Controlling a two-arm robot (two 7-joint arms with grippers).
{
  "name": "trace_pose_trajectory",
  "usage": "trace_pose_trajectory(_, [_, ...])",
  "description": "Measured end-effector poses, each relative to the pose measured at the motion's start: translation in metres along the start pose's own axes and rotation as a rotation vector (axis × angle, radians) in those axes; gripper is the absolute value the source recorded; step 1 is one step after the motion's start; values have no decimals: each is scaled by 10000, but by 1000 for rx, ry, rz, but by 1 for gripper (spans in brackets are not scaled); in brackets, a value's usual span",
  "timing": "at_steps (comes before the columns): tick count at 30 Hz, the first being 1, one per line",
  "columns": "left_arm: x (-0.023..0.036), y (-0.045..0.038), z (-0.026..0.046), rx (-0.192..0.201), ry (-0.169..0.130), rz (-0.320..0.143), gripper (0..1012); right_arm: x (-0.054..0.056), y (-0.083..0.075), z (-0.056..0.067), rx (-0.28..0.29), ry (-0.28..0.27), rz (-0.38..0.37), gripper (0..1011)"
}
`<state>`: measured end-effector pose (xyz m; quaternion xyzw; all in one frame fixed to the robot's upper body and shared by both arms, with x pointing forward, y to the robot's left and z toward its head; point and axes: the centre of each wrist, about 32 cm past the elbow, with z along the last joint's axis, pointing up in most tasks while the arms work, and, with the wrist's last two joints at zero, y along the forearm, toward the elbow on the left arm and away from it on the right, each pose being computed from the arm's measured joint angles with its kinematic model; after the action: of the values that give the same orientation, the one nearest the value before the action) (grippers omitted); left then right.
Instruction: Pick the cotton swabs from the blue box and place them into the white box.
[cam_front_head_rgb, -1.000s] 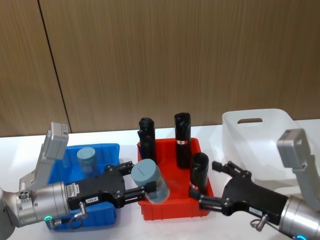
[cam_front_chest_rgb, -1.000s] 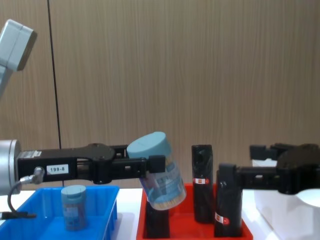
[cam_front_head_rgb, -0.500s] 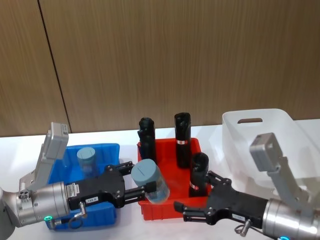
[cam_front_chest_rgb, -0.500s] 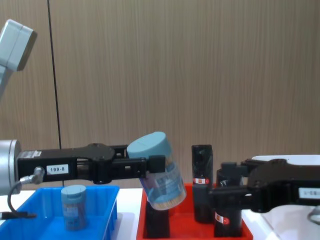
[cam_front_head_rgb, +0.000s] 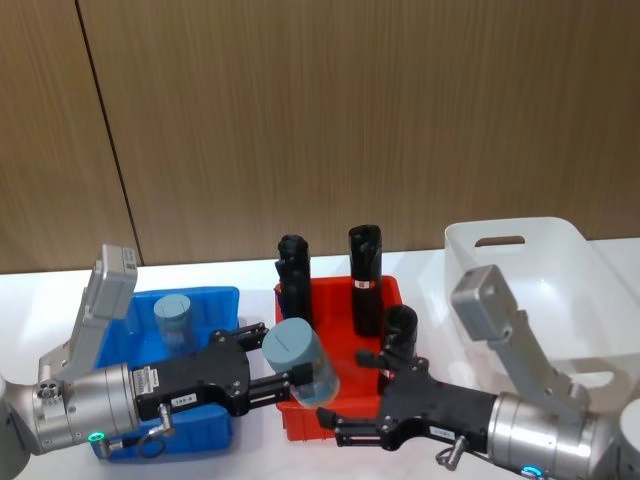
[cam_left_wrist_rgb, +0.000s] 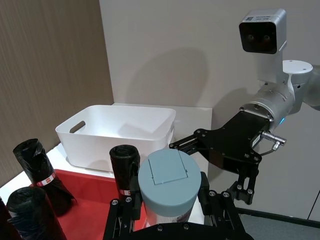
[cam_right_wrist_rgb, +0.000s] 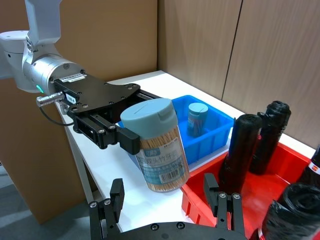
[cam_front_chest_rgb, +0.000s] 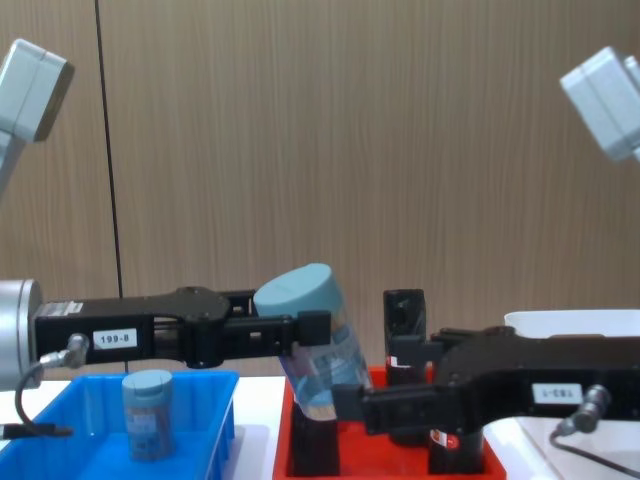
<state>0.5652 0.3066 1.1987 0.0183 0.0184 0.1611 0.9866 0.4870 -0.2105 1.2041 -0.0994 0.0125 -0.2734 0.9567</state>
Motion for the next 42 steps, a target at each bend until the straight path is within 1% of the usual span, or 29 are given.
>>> trace_pose_trajectory(12, [0,0,0,0,0,0,657,-2,173,28,-14,-17,24,1002])
trace_pose_trajectory(13, [0,0,0,0,0,0,657,-3,207,35,-16,-21,28,1002])
trace_pose_trajectory(29, [0,0,0,0,0,0,657,4,367,61,-26,-51,33,1002])
trace_pose_trajectory(34, [0,0,0,0,0,0,658,9,404,69,-30,-62,34,907])
trace_pose_trajectory(35, [0,0,0,0,0,0,657,11,409,69,-30,-64,34,867])
trace_pose_trajectory(40, [0,0,0,0,0,0,658,14,427,75,-31,-72,36,746])
trace_pose_trajectory(41, [0,0,0,0,0,0,657,16,430,76,-32,-73,36,687])
trace_pose_trajectory(42, [0,0,0,0,0,0,657,16,432,77,-31,-74,37,668])
